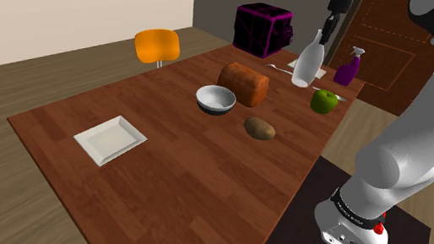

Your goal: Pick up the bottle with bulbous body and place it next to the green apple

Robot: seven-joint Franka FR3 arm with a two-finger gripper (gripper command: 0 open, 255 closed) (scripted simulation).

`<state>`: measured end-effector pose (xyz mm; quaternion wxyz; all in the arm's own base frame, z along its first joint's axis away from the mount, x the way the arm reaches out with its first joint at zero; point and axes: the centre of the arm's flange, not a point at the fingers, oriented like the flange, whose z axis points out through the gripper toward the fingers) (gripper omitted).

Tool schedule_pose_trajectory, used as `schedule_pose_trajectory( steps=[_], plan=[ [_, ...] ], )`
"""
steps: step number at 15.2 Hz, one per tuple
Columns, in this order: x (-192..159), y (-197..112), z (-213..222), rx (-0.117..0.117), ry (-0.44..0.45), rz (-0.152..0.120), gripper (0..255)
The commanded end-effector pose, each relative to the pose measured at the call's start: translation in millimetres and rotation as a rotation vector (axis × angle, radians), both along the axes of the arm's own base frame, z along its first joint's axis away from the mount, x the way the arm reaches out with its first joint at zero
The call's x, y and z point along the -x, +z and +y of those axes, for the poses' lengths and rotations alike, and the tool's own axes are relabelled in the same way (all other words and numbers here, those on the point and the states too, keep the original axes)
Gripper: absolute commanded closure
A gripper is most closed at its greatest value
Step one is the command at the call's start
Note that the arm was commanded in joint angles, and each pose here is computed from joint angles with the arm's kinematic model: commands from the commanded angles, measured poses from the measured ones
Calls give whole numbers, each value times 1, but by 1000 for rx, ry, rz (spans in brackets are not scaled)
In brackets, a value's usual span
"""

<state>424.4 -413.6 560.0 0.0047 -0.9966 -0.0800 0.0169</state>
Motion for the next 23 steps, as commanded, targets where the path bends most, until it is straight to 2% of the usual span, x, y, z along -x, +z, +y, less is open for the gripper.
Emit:
schedule_pose_trajectory(
  steps=[1, 23],
  plan=[
    [-1, -11, -1, 1, 0, -1, 255],
    [-1, -124, -1, 1, 0, -1, 255]
  ],
)
